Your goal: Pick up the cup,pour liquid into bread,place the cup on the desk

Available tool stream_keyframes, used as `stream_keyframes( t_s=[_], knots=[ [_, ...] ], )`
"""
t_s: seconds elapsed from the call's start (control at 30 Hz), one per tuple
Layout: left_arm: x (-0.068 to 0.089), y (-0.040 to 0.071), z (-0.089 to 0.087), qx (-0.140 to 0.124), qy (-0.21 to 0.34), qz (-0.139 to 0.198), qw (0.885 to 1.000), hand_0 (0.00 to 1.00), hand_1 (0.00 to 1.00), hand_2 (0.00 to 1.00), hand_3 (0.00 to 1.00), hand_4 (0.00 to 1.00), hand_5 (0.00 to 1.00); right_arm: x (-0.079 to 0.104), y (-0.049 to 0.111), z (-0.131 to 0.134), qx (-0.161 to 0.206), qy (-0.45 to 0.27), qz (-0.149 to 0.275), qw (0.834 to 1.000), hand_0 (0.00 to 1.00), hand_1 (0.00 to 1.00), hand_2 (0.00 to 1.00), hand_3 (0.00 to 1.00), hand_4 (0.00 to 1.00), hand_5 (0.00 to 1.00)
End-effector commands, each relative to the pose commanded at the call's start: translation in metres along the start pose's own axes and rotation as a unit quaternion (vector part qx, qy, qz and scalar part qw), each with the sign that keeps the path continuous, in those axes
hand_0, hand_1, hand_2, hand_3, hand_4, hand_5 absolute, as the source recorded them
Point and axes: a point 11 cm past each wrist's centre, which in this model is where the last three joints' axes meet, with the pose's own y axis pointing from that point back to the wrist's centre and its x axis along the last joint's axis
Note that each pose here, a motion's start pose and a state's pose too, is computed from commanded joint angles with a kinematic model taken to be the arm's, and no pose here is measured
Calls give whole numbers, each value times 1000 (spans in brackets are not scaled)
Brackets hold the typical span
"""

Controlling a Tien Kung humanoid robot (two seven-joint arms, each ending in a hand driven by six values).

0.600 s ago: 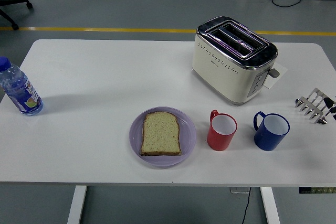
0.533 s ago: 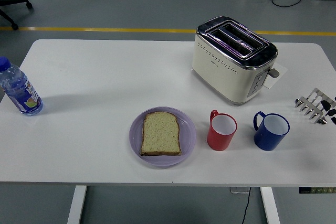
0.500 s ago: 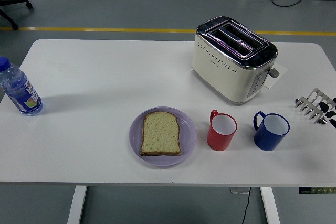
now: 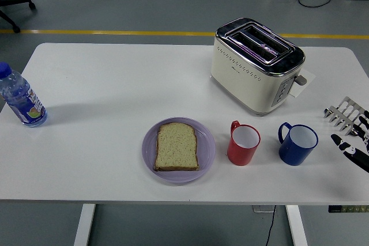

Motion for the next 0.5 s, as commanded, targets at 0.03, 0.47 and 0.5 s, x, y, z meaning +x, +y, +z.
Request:
stream_keyframes(
  t_s=[0.03, 0.47, 0.5],
  knots=[
    [0, 0, 0, 0, 0, 0, 1000, 643, 662, 680, 522, 247, 855, -2, 2, 2, -1, 1, -2, 1000, 991, 923, 987, 998, 975, 199],
    [0, 0, 1, -1, -1, 0, 1000, 643, 663, 680, 523, 244, 853, -43, 8, 20, -9, 21, -43, 999, 990, 924, 991, 998, 978, 195],
    [0, 0, 1, -1, -1, 0, 1000, 643, 663, 680, 523, 244, 853, -45, 8, 21, -10, 21, -44, 999, 990, 924, 991, 998, 978, 195]
  ],
)
